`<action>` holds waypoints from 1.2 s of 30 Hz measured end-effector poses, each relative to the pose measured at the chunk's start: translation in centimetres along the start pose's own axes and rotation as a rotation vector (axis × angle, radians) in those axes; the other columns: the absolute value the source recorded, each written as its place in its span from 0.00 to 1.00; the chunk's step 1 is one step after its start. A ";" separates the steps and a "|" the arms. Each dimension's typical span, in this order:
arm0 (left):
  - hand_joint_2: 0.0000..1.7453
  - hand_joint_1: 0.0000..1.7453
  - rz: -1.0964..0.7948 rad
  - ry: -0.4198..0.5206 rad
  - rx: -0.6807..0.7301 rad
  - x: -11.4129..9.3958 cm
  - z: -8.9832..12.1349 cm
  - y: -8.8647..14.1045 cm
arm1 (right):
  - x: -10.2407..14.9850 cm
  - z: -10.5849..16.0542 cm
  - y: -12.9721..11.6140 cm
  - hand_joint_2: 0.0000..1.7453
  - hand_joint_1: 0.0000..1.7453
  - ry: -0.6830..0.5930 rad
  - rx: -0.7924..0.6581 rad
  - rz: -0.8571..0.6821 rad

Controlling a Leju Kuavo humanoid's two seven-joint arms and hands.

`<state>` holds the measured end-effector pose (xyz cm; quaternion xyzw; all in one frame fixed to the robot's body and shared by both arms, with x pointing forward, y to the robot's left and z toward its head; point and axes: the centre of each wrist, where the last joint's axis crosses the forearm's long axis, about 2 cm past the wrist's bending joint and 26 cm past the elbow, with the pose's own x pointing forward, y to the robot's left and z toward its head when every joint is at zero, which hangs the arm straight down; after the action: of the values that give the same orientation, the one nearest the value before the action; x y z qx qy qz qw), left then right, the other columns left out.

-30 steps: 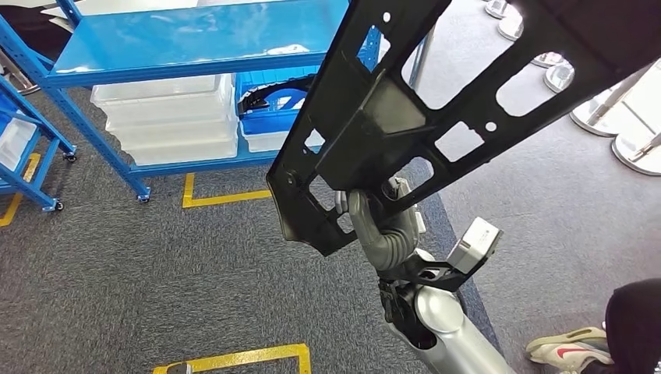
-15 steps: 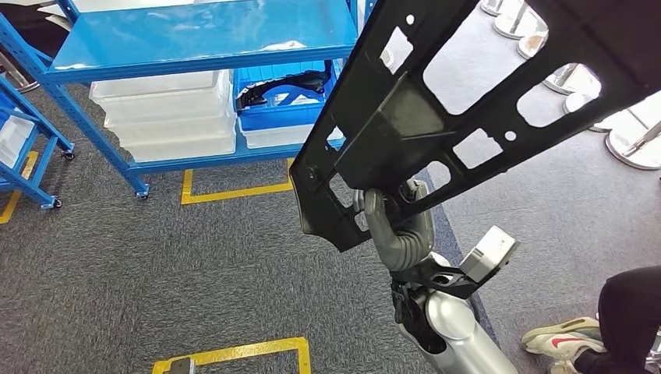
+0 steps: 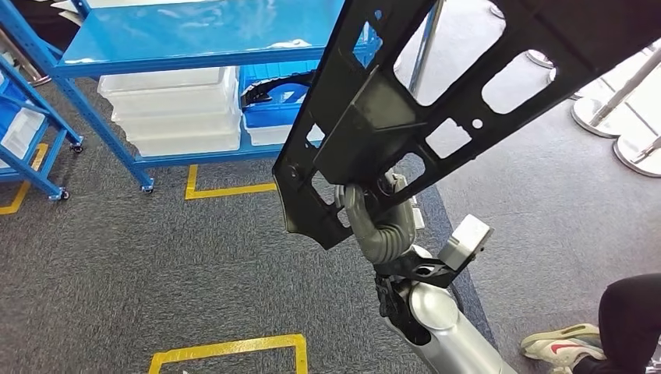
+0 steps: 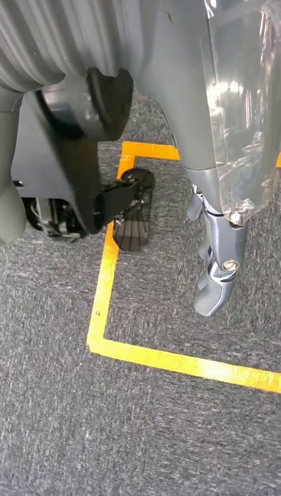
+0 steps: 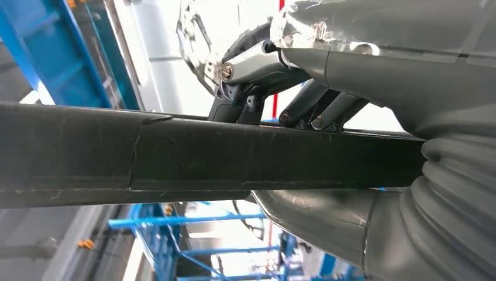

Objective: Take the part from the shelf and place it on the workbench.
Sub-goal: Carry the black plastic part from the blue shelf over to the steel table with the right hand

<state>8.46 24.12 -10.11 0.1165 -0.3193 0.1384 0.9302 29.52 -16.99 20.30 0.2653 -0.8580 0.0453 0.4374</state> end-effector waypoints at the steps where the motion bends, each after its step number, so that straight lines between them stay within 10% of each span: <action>1: 1.00 0.00 0.000 0.000 0.000 0.0 0.0 0.0 | 0.0 0.0 0.0 1.00 1.00 0.000 0.000 0.000; 36: 1.00 0.00 -0.009 0.004 -0.009 -0.3 0.1 0.2 | 0.1 -0.1 -0.2 1.00 1.00 -0.008 -0.023 0.008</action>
<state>8.14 24.20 -10.19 0.1133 -0.3174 0.1331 0.9320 29.69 -17.16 20.41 0.2571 -0.8612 0.0360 0.4369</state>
